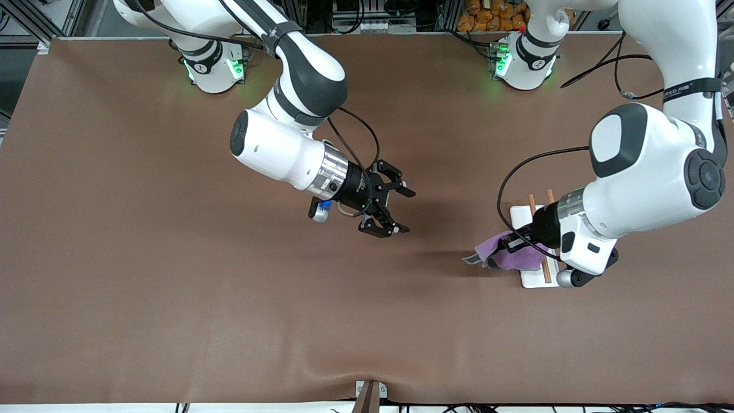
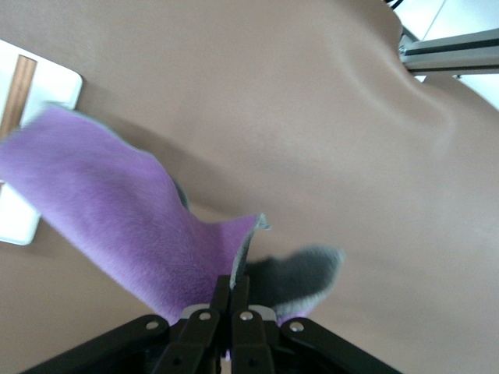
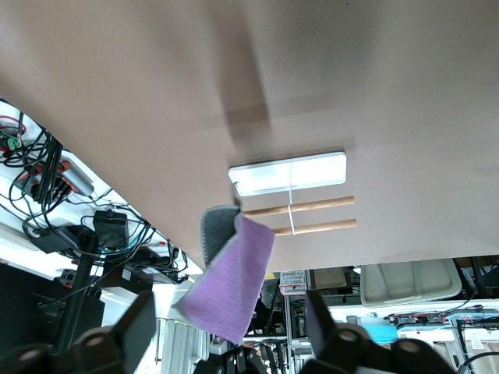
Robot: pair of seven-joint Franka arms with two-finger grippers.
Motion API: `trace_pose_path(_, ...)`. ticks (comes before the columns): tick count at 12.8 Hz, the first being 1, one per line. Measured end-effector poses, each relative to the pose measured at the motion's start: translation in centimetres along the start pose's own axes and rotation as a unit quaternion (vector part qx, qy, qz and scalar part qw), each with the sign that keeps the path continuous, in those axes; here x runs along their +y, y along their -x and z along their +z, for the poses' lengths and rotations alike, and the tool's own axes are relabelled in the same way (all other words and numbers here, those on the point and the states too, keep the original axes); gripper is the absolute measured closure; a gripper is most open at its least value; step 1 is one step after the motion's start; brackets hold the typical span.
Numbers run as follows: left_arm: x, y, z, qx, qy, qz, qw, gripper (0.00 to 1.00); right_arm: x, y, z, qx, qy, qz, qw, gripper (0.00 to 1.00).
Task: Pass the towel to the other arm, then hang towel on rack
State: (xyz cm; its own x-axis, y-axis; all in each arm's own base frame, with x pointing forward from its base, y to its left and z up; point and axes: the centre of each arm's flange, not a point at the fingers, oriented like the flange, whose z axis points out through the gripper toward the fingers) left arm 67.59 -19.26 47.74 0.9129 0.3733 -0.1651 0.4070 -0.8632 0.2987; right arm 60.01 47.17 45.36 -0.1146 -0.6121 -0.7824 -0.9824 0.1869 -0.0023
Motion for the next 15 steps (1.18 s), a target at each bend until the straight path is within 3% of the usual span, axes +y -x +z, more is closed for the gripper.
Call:
trace_pose_path(1, -0.9, -0.2, 0.3, -0.004, -0.023, 0.022, 0.999, 0.98, -0.5, -0.3, -0.5, 0.003, 0.008, 0.002, 1.0, 0.0)
trace_pose_path(3, -2.8, -0.9, 1.1, -0.009, -0.066, 0.056, 0.996, 0.98, -1.7, -0.7, -2.3, 0.013, 0.03, 0.002, 0.999, 0.0)
trace_pose_path(9, -8.3, -3.3, 3.8, -0.03, -0.124, 0.069, 0.989, 0.98, -5.4, -3.1, -9.6, 0.044, 0.086, -0.002, 0.995, 0.0)
trace_pose_path(15, -13.4, -6.0, 2.4, -0.042, -0.137, 0.105, 0.984, 0.98, -8.6, -7.7, -18.7, 0.05, 0.157, -0.081, 0.983, 0.0)
